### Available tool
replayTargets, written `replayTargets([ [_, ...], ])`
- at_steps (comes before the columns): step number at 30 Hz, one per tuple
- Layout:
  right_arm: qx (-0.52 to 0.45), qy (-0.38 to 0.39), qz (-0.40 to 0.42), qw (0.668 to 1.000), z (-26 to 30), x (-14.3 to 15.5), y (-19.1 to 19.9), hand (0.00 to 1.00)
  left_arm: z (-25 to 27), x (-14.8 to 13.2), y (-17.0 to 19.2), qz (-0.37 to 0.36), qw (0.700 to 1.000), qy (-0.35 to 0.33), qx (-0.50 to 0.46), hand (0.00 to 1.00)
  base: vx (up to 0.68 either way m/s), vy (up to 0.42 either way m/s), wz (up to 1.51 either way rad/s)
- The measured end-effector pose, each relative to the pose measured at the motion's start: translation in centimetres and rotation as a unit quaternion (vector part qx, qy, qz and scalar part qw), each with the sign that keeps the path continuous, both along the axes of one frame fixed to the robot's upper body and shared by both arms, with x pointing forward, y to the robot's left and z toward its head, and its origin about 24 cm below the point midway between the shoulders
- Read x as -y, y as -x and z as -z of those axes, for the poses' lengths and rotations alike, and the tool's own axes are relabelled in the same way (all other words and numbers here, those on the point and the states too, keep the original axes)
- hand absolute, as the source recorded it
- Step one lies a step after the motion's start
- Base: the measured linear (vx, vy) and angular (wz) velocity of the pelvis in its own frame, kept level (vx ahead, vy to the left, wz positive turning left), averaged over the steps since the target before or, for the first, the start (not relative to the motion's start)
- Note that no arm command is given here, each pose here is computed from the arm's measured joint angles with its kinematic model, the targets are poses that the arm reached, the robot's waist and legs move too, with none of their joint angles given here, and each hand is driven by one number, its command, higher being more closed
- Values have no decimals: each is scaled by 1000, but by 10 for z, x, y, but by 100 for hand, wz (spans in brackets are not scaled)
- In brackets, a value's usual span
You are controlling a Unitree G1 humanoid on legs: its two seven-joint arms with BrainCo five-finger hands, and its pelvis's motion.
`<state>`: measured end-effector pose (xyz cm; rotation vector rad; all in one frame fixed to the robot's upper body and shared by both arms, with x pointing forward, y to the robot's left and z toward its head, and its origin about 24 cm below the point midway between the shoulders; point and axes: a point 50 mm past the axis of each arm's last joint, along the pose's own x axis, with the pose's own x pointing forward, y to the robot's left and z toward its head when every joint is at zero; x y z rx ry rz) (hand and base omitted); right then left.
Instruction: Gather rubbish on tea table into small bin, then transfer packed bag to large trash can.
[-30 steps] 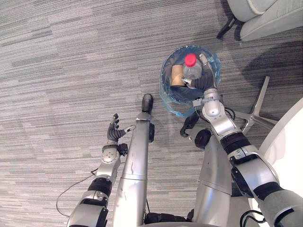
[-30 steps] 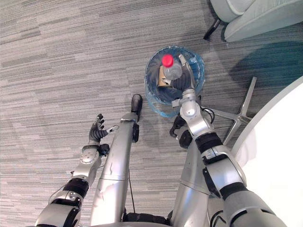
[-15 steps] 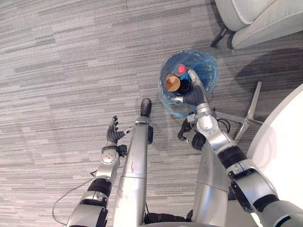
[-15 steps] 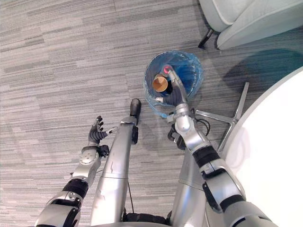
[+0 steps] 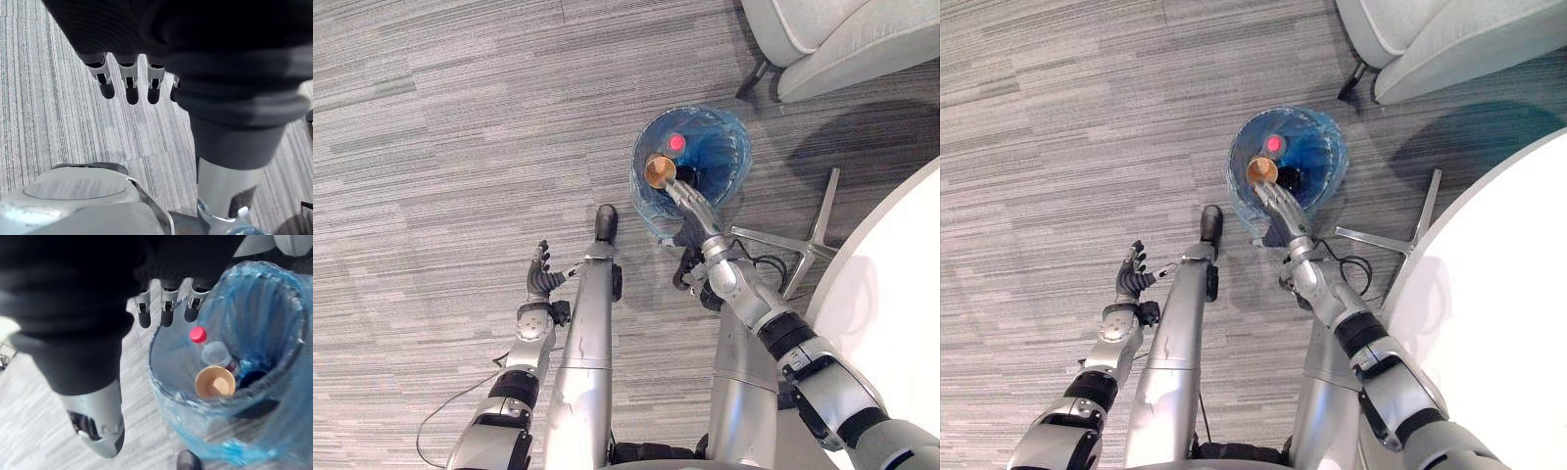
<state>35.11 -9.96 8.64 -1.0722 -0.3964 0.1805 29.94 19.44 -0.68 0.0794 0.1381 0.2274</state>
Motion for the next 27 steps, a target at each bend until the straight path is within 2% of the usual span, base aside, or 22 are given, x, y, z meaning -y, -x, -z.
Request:
replayTargets([
  [9,-63,63,56,994,32,8,-6,0,-1,-8,0,-21,1000,3,7,0,-21,8,6],
  [19,-83,97,136,982,49,36,-6,0,0,-10,0,-36,999,10,4,0,-32,34,6],
  [20,-87,104,140,981,51,39,-6,100,0,-10,-1,-38,999,10,4,0,-43,45,7],
  [27,-92,119,158,976,57,46,-4,100,0,-11,0,-42,999,8,4,0,-32,30,4],
])
